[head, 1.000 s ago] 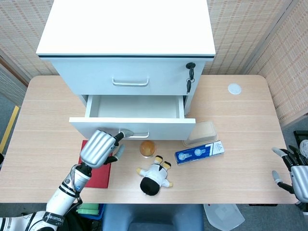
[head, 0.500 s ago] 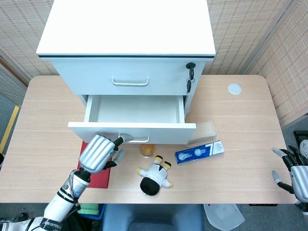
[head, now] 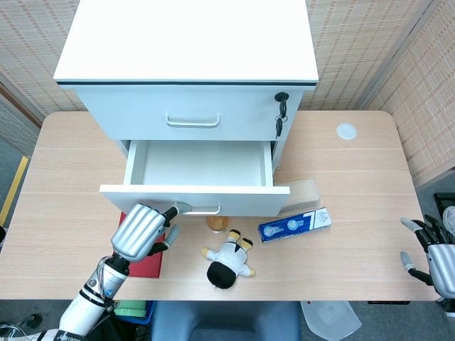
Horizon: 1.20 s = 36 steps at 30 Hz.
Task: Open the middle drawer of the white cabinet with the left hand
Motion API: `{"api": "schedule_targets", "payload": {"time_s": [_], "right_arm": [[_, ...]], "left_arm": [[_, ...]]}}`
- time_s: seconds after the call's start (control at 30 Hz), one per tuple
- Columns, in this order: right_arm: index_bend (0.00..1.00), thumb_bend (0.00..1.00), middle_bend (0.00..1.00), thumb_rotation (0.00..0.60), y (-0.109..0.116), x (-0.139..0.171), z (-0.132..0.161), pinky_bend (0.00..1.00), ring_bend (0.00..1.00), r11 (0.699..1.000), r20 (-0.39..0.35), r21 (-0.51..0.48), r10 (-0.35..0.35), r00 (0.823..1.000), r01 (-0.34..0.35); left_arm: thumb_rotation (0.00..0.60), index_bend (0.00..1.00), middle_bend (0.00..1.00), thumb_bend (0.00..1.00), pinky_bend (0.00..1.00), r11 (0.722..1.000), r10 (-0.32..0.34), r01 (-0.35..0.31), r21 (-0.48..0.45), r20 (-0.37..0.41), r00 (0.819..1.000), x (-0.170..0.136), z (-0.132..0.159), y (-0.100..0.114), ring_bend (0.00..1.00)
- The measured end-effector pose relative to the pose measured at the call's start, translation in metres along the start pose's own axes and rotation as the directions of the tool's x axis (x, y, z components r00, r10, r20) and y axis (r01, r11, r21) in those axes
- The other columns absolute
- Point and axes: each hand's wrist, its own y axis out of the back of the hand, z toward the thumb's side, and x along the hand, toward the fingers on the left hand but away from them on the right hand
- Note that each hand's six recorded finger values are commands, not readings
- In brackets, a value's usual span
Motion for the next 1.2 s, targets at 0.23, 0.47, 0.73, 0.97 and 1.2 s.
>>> {"api": "schedule_targets", "payload": {"time_s": [0.23,0.47,0.73,0.97,1.2], "right_arm": [[0.18,0.34,0.22,0.6,0.0,0.0,0.0,0.21,0.18,1.0,0.0,0.0,0.0,1.0,0.0],[0.18,0.34,0.22,0.6,0.0,0.001,-0.001,0.21,0.18,1.0,0.001,-0.002,0.0,1.0,0.0],[0.18,0.34,0.22,0.6,-0.001,0.002,-0.001,0.21,0.18,1.0,0.002,-0.003,0.001,1.0,-0.001],[0.18,0.34,0.22,0.6,-0.001,0.002,-0.001,0.21,0.18,1.0,0.003,-0.002,0.002,1.0,-0.002],[0.18,0.34,0.22,0.6,-0.002,0.001,-0.001,0.21,0.18,1.0,0.006,-0.001,0.007,1.0,-0.007]], "left_arm": [[0.6,0.3,0.98,0.55,1.0,1.0,0.004,-0.004,0.002,-0.001,1.0,-0.007,0.001,0.001,1.0],[0.6,0.3,0.98,0.55,1.0,1.0,-0.011,0.011,0.007,0.007,1.0,-0.015,0.003,0.0,1.0],[0.6,0.29,0.98,0.55,1.0,1.0,0.019,-0.019,0.0,0.029,0.999,-0.022,0.006,0.006,1.0],[0.6,0.34,0.96,0.55,1.0,0.995,0.097,-0.095,-0.031,0.059,0.994,-0.024,0.007,0.016,1.0],[0.6,0.63,0.95,0.54,1.0,0.986,0.164,-0.161,-0.033,0.071,0.984,-0.033,0.001,0.025,1.0]]}}
